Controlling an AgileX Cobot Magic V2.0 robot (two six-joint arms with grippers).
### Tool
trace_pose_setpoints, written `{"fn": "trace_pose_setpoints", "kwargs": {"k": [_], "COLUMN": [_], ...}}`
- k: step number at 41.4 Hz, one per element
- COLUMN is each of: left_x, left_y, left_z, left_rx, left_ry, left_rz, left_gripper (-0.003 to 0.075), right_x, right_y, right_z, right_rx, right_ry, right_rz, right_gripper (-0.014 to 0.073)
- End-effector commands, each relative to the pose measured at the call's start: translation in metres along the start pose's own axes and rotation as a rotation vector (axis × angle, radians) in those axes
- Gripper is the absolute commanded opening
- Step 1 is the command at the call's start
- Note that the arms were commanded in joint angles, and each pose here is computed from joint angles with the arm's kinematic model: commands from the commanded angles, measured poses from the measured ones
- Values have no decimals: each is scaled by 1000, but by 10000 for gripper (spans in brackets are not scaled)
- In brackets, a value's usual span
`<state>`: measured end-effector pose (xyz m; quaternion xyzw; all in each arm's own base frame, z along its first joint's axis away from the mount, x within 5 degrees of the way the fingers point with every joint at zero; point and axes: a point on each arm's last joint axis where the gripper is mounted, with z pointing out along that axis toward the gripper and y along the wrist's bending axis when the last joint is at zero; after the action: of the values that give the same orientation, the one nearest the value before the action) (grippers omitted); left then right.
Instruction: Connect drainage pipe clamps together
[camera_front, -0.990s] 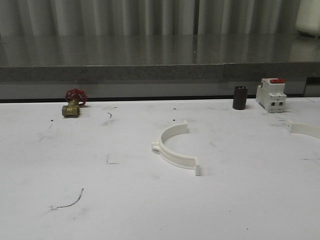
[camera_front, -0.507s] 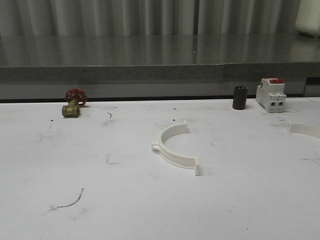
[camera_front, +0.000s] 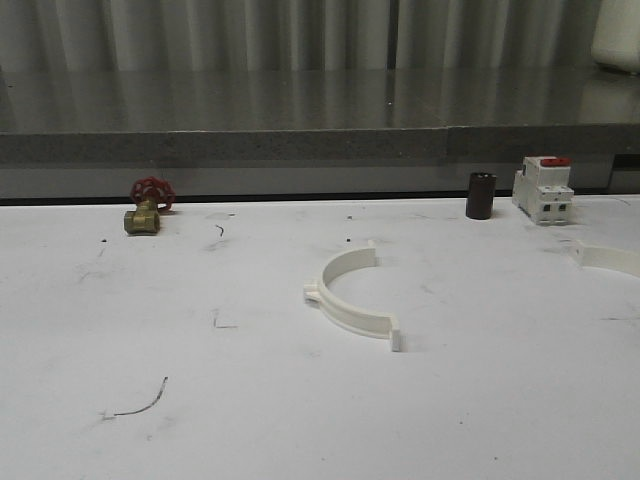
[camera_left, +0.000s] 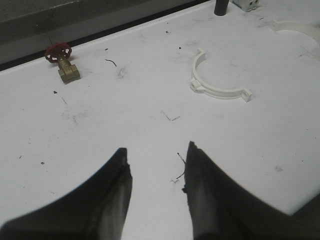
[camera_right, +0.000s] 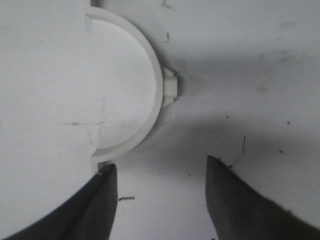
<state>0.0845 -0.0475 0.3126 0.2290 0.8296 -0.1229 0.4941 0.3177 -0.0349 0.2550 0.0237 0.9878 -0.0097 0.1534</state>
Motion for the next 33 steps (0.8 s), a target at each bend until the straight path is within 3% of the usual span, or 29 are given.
{"fn": "trace_pose_setpoints", "kwargs": {"k": [1,14,26,30,33], "left_x": [-15,-15,-15,-15,-15], "left_y": [0,0,0,0,0], "left_z": [-4,-4,-4,-4,-4], "left_rx": [0,0,0,0,0], "left_ry": [-105,-105,-105,-105,-105], "left_rz": [-8,-8,-8,-8,-8], "left_gripper": [262,262,262,262,262], "right_x": [-21,-46,-44,-43,-42], "right_y": [-4,-6,-6,-6,-6], "right_z": [-3,40,72,76,76], "right_rx": [-2,-4,-17,-18,-19], "right_ry": [-69,-39,41,59,63], "right_rz": [-21,-41,-35,-35,-35], "right_gripper": [428,428,428,397,325]}}
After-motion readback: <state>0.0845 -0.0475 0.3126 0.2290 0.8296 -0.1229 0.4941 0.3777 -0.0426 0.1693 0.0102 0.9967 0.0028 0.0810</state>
